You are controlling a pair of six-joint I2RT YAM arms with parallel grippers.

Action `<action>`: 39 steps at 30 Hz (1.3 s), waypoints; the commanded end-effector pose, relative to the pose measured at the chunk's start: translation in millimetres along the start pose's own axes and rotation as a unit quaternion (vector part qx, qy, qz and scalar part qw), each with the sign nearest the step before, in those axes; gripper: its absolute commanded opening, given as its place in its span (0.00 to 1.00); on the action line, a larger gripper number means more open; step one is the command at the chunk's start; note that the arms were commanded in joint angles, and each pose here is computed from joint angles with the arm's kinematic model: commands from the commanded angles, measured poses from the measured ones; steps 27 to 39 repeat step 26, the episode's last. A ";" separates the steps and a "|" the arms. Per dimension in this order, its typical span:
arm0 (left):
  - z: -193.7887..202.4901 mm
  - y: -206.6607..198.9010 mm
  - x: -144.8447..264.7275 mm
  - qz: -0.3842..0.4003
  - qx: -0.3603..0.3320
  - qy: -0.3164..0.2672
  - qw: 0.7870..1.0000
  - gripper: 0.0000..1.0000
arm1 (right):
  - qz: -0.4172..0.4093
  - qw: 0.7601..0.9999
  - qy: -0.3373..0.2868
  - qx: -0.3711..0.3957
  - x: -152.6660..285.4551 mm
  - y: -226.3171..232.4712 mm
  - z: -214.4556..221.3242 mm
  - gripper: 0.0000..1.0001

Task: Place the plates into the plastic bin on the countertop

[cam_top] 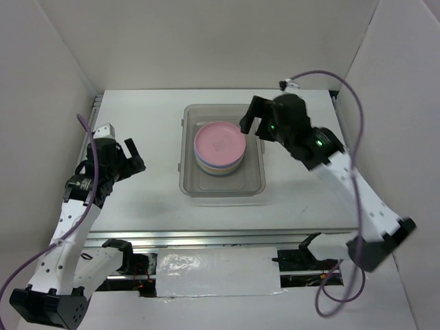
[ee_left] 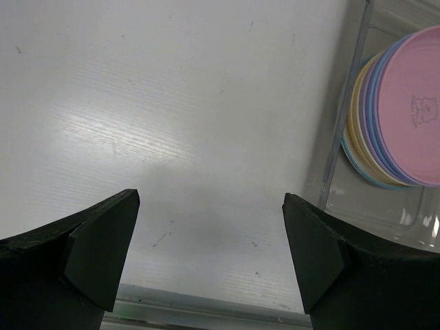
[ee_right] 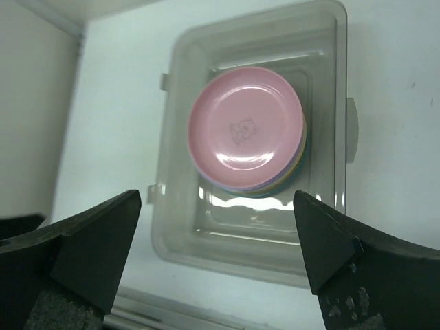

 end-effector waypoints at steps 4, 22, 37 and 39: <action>-43.9 28.3 44.4 -0.092 0.000 -0.056 0.994 0.99 | 0.040 0.992 -0.117 -0.003 149.8 -68.0 -7.1 1.00; -11.9 61.8 128.1 -0.102 0.031 -0.122 0.987 0.99 | -0.015 0.985 -0.170 0.009 260.7 -151.7 3.4 1.00; -7.7 62.2 131.4 -0.093 0.038 -0.134 0.986 0.99 | -0.016 0.985 -0.173 0.010 260.2 -150.2 1.6 1.00; -7.7 62.2 131.4 -0.093 0.038 -0.134 0.986 0.99 | -0.016 0.985 -0.173 0.010 260.2 -150.2 1.6 1.00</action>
Point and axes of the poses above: each gripper's point midway between its finger pads, its own x axis back along the fingers, its own y axis along the line the jaws close on, z = x × y, the point moved 3 cm from there along x, back along the fingers, and after that the axes turned 9 degrees about -x, right-handed, at the moved point
